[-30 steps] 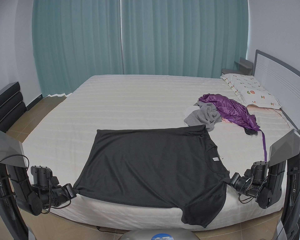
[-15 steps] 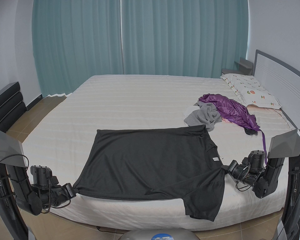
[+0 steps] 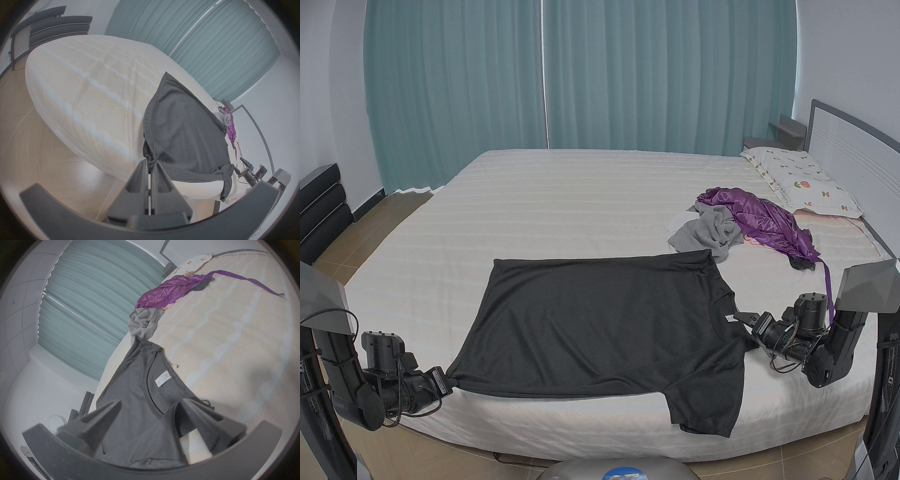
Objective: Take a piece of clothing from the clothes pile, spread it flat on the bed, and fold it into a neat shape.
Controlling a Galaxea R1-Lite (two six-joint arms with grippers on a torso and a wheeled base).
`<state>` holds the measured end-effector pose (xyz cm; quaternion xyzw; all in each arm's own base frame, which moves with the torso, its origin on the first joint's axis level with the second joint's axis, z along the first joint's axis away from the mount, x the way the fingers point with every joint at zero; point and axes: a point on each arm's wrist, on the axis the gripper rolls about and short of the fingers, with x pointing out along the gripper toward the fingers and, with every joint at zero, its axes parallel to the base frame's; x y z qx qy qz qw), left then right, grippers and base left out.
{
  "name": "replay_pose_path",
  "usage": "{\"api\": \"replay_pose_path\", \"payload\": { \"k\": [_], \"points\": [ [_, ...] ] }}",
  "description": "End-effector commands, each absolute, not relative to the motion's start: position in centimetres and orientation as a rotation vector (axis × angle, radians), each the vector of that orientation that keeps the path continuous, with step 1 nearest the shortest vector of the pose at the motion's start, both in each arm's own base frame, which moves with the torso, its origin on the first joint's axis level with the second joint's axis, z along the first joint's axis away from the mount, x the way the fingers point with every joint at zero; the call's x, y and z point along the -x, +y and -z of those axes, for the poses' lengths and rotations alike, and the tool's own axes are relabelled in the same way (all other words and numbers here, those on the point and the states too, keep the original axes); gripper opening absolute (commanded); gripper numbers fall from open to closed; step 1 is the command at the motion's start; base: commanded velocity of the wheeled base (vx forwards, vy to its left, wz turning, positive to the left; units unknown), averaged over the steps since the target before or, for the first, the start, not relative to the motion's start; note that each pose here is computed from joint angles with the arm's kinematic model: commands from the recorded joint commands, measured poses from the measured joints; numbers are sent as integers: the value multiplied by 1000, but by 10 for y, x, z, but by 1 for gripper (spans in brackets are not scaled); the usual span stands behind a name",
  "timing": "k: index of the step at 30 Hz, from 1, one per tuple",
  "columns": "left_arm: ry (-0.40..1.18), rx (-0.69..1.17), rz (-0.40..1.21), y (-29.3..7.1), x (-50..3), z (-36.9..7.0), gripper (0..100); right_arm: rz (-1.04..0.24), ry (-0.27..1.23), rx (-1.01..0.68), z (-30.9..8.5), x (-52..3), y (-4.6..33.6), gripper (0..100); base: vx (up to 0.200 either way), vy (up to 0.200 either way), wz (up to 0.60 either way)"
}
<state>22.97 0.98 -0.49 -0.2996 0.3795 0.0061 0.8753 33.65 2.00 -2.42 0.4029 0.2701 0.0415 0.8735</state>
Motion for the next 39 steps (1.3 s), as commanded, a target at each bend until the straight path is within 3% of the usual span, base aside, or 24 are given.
{"api": "replay_pose_path", "payload": {
  "k": [1,9,20,39],
  "points": [
    [795,626,-14,10,-229,6,0,-84,534,-826,13,-327,9,100,0,0,0],
    [795,626,-14,10,-229,6,0,-166,588,-754,8,-289,0,100,0,0,0],
    [792,626,-13,10,-229,5,0,-354,801,-689,36,-244,22,100,0,0,0],
    [795,626,-14,10,-229,6,0,-375,812,-704,47,-257,41,100,0,0,0]
  ]
}}
